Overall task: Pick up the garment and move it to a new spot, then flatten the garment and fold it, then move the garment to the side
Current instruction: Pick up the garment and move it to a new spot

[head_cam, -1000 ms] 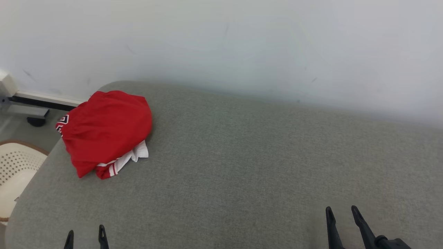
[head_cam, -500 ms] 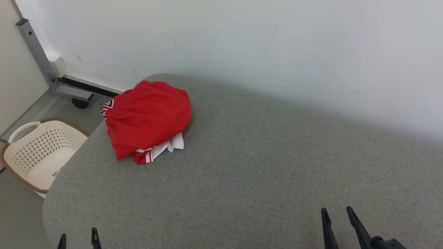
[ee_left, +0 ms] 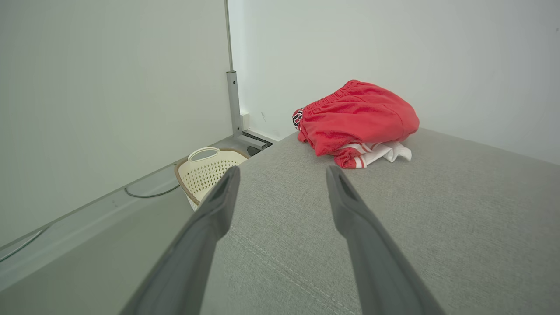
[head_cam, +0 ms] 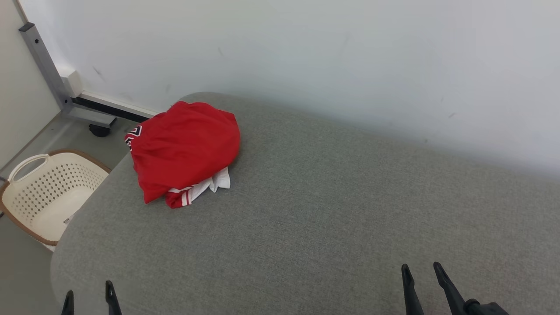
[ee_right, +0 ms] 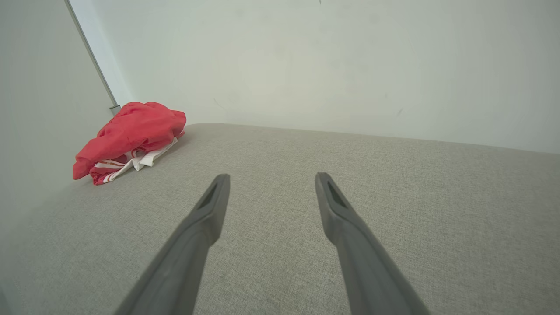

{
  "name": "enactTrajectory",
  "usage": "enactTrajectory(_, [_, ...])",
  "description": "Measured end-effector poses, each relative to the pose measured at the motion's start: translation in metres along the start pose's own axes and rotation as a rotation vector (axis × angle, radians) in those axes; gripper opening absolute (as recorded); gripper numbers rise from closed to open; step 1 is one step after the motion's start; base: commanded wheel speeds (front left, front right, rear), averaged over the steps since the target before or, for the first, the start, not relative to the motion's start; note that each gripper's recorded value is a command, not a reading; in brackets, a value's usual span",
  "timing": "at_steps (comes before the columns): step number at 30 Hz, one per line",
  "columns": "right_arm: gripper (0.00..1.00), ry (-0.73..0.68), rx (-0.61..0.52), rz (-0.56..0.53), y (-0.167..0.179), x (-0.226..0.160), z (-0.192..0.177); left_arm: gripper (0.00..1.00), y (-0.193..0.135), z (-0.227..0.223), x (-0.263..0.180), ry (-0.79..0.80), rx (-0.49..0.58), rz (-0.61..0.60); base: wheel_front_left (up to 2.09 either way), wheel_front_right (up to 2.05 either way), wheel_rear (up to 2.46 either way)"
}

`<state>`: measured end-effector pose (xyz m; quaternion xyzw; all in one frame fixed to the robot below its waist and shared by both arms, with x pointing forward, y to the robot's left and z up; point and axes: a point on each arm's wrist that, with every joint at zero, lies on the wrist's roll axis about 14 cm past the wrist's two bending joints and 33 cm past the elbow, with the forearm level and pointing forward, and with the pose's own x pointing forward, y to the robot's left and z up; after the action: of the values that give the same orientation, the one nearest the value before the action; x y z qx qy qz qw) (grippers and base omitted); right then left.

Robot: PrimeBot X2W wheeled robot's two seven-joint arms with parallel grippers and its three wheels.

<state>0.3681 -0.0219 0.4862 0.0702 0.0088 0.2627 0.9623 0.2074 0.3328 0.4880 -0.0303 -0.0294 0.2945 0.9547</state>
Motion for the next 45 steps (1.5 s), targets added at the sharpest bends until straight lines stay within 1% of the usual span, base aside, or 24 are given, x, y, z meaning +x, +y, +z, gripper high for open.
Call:
enactTrajectory(6, [1.00, -0.004, -0.005, -0.024, -0.007, -0.003, 0.001, 1.00, -0.012, 0.008, 0.028, -0.023, -0.043, -0.023, 0.00, 0.00, 0.00])
enactTrajectory(12, [1.00, -0.033, -0.031, -0.073, -0.024, -0.005, 0.010, 1.00, -0.033, 0.017, 0.072, -0.038, -0.098, -0.059, 0.00, 0.00, 0.00])
enactTrajectory(17, [1.00, -0.071, -0.040, -0.133, -0.046, -0.003, 0.022, 1.00, -0.053, 0.025, 0.117, -0.042, -0.110, -0.102, 0.00, 0.00, 0.00])
enactTrajectory(22, [1.00, -0.073, -0.035, -0.204, -0.070, -0.008, 0.021, 1.00, -0.079, 0.030, 0.161, -0.028, -0.146, -0.145, 0.00, 0.00, 0.00])
enactTrajectory(26, [1.00, -0.077, -0.026, -0.261, -0.089, -0.012, 0.021, 1.00, -0.095, 0.018, 0.192, 0.029, -0.128, -0.173, 0.00, 0.00, 0.00])
enactTrajectory(32, [1.00, -0.070, -0.009, -0.350, -0.118, -0.024, 0.017, 1.00, -0.129, -0.002, 0.228, 0.121, -0.098, -0.222, 0.00, 0.00, 0.00])
enactTrajectory(40, [1.00, -0.038, 0.000, -0.454, -0.147, -0.045, 0.006, 1.00, -0.151, -0.057, 0.249, 0.326, -0.054, -0.223, 0.00, 0.00, 0.00])
enactTrajectory(43, [1.00, -0.021, 0.000, -0.482, -0.154, -0.052, 0.001, 1.00, -0.149, -0.089, 0.245, 0.473, -0.012, -0.201, 0.00, 0.00, 0.00])
enactTrajectory(44, [1.00, -0.013, -0.001, -0.496, -0.158, -0.055, -0.001, 1.00, -0.149, -0.108, 0.238, 0.564, -0.008, -0.187, 0.00, 0.00, 0.00])
enactTrajectory(45, [1.00, -0.011, -0.001, -0.502, -0.159, -0.057, -0.002, 1.00, -0.149, -0.114, 0.236, 0.599, -0.008, -0.182, 0.00, 0.00, 0.00])
